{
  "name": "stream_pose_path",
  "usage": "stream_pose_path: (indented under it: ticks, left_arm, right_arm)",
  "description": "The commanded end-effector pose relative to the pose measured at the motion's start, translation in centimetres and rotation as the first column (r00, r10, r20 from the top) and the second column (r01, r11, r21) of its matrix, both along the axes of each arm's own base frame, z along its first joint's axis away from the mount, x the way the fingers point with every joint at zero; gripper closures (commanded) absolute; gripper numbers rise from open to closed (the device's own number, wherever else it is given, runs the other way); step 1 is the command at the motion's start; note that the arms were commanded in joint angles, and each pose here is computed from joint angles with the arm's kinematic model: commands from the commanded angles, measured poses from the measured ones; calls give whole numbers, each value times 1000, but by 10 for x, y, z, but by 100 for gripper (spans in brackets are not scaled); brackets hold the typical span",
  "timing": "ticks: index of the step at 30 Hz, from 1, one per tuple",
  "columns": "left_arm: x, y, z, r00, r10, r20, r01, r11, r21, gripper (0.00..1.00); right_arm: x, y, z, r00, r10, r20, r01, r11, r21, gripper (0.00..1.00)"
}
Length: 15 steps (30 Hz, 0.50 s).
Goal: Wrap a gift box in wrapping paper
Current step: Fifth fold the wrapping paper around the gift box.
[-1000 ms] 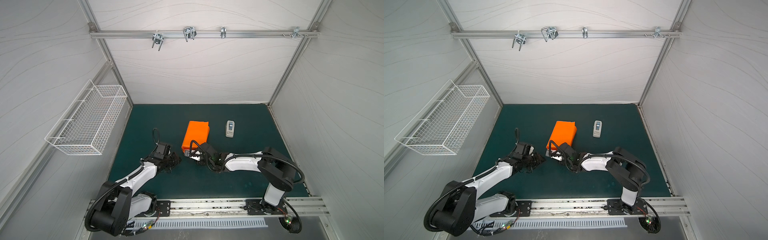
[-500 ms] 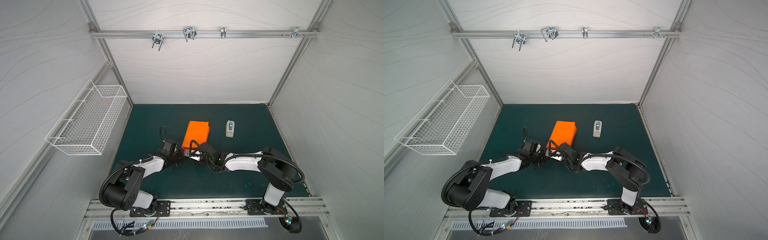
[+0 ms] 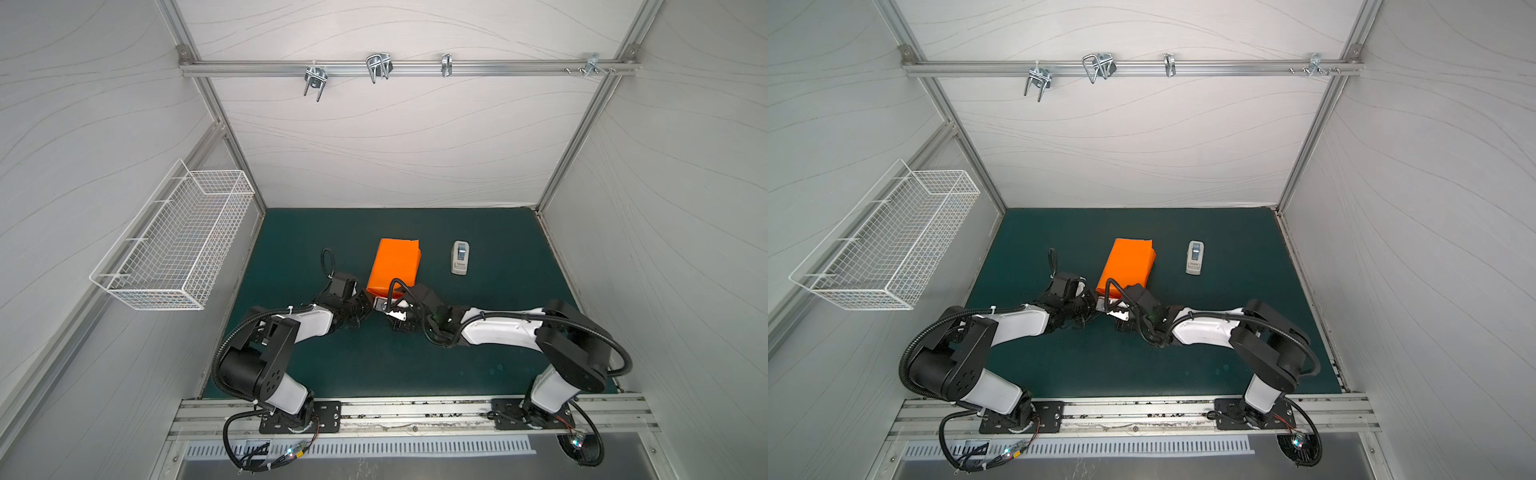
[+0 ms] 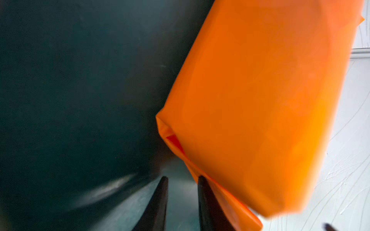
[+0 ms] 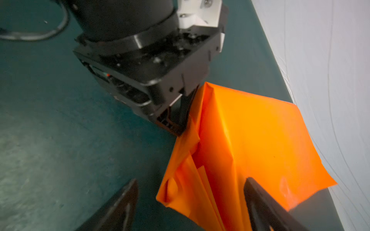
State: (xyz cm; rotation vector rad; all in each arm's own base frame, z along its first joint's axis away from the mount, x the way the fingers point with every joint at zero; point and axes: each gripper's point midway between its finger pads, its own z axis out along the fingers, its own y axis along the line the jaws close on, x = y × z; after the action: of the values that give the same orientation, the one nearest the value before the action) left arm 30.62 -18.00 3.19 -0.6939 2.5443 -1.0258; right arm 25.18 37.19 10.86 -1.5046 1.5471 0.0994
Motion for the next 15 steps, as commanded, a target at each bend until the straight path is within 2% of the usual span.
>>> stream_pose_path:
  ticks: [1, 4, 6, 12, 15]
  left_arm:
    - [20, -9, 24, 997, -1, 75, 4, 999, -38, 72]
    - [21, -11, 22, 997, -2, 73, 6, 999, -44, 72]
    - [22, -13, 21, 998, -3, 69, 7, 999, -53, 72]
    - [24, -14, 21, 998, -3, 68, 8, 998, -60, 72]
    - [23, -15, 20, 998, -6, 66, 11, 998, -64, 72]
  right_arm:
    - [23, -14, 25, 996, -87, 11, 86, 993, 85, 15]
    - [53, -28, 35, 978, -202, -51, 206, 974, 94, 29]
    - [72, -31, 43, 964, -259, -63, 265, 958, 107, 34]
    - [140, -42, 48, 887, -442, -131, 451, 891, 46, 29]
    - [161, -36, 52, 866, -443, -233, 465, 884, 49, 28]
